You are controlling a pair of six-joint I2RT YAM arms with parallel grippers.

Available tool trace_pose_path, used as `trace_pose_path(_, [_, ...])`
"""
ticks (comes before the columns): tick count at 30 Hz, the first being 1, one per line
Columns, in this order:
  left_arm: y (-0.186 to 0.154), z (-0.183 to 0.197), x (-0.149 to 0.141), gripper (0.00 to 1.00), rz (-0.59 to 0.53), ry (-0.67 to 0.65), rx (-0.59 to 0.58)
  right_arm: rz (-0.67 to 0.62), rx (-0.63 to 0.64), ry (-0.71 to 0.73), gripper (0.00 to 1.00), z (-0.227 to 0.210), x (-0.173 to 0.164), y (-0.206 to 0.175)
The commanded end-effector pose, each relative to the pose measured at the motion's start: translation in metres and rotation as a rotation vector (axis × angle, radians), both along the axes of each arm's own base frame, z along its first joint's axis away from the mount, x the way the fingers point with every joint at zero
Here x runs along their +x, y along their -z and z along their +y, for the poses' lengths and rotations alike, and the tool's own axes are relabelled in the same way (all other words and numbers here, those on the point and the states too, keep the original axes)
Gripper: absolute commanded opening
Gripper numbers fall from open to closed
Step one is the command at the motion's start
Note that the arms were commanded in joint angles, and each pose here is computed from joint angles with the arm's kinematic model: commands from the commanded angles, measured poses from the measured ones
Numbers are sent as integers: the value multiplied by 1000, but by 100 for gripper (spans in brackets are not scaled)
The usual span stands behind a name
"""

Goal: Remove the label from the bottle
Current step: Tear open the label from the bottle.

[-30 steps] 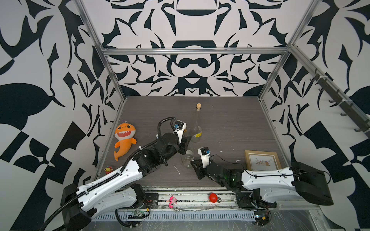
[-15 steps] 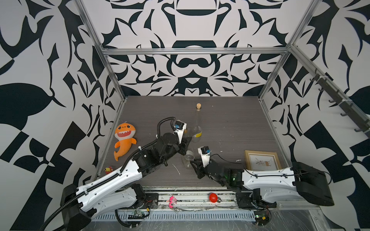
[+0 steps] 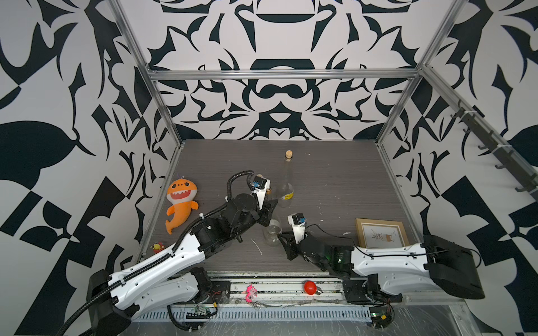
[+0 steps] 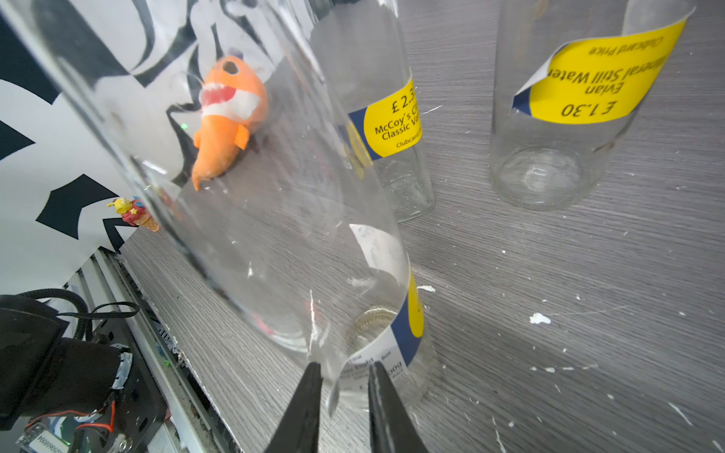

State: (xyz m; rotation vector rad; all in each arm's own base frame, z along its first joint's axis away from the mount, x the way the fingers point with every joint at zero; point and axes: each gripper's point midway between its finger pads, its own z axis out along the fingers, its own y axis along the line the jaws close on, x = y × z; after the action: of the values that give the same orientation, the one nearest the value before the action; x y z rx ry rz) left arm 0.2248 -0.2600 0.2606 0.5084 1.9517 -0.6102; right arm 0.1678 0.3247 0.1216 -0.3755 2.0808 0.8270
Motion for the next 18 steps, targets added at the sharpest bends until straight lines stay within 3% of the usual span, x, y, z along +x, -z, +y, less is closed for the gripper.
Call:
trace_pose_path(1, [-21,-2,-2,0,-32,1,-87,-18,50,0,24,8,3,-12])
trace_pose_path(12, [-16,0,-2,0,-22,-4,-83,-5,41,16,23,9,5,-5])
trace_pose_path(18, [-13,0,-3,0,-16,-3,-87,-11,39,15,9,11,6,-8])
